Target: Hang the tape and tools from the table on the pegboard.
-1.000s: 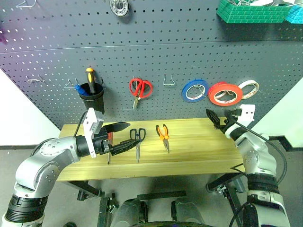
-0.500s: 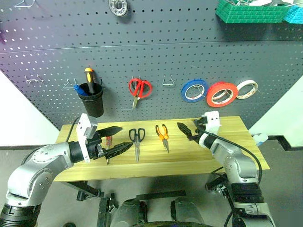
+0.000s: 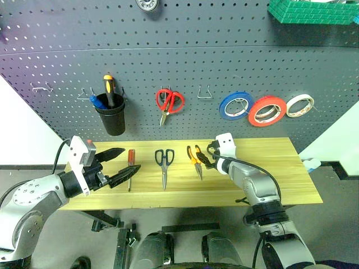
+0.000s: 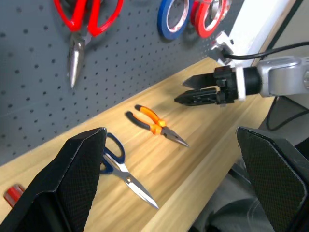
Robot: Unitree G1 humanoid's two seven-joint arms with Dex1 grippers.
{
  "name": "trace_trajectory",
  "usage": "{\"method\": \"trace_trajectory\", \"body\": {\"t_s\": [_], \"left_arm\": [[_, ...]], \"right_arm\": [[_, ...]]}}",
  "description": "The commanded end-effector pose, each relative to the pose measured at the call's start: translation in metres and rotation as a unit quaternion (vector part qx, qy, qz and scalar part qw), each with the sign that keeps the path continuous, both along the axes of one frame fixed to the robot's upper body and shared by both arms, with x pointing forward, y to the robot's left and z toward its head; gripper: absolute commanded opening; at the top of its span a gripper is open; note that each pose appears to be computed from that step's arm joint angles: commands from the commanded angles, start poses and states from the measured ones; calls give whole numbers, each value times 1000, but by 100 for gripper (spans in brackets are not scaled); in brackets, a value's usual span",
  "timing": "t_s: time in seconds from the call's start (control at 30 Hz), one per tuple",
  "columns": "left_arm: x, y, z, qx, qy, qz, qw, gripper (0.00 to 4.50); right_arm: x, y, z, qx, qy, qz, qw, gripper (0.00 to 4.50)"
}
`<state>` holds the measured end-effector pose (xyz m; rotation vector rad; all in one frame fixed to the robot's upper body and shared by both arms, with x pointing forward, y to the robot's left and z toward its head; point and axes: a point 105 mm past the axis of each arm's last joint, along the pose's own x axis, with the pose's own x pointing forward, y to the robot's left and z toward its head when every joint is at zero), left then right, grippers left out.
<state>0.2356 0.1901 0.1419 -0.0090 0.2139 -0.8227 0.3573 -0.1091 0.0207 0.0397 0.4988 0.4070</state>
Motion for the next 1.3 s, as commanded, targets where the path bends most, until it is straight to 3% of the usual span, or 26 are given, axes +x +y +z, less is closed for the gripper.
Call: {"method": "trace_trajectory", "body": {"t_s": [0.03,0.4,1.3], "left_arm": [[-5,0,12,4,-20,0,1000,450],[-17,2,17,9,-10,9,1000,450],[-37,2,23,16,10,18,1000,450]], "right_arm": [[9,8,14,13,-12,-4,1000,445],[12,31,12,15,0,11,1000,445],[31,23,3,-24,-4,-47,999,445]]}}
